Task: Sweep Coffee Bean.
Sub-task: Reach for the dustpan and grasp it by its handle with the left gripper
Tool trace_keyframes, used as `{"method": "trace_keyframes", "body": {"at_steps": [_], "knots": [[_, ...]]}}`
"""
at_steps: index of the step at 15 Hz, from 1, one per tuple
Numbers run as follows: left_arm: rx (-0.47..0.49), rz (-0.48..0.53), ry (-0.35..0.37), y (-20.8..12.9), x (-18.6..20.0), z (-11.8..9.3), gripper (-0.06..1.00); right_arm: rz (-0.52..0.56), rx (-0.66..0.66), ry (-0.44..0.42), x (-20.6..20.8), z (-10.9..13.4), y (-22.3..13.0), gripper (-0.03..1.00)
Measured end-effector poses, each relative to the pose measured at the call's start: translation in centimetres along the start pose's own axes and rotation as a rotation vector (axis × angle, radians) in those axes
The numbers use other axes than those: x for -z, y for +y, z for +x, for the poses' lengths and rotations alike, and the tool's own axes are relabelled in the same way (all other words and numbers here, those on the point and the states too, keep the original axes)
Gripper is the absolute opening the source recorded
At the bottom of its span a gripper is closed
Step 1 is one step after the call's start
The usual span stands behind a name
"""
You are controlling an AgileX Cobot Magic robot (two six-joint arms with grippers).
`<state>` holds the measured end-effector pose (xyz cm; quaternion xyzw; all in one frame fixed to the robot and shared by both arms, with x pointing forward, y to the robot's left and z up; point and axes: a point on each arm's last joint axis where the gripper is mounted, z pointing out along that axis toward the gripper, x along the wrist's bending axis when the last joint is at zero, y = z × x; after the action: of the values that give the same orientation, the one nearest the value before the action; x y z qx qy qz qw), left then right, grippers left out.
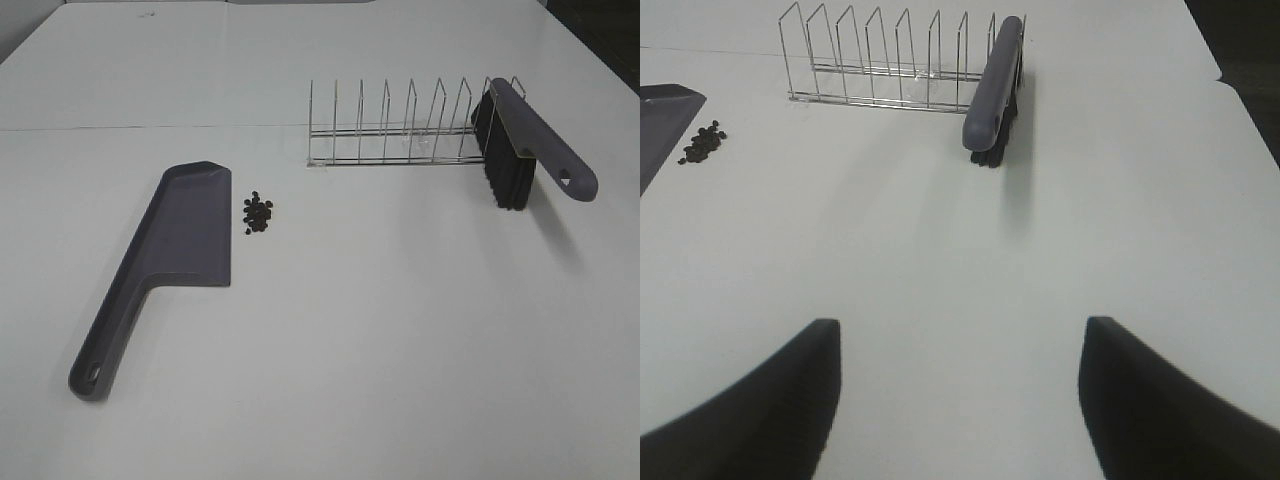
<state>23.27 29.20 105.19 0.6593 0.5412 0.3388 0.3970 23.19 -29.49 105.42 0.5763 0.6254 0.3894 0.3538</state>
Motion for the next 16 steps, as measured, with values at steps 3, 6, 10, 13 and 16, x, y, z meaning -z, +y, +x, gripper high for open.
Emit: {"method": "trace_keyframes", "body": {"at_steps": [3,6,10,13,16], "knots": [[0.0,0.0,0.0,0.0,0.0,0.0,0.67,0.0,0.0,0.0,0.0,0.0,0.0,0.56],[0.0,0.0,0.0,0.0,0.0,0.0,0.67,0.0,0.0,0.0,0.0,0.0,0.0,0.56],[0.0,0.0,0.0,0.0,0.0,0.0,0.67,0.0,0.0,0.0,0.0,0.0,0.0,0.56],[0.0,0.0,0.0,0.0,0.0,0.0,0.67,0.0,0.0,0.0,0.0,0.0,0.0,0.56],[0.0,0.0,0.0,0.0,0.0,0.0,0.67,0.0,0.0,0.0,0.0,0.0,0.0,0.56]]}}
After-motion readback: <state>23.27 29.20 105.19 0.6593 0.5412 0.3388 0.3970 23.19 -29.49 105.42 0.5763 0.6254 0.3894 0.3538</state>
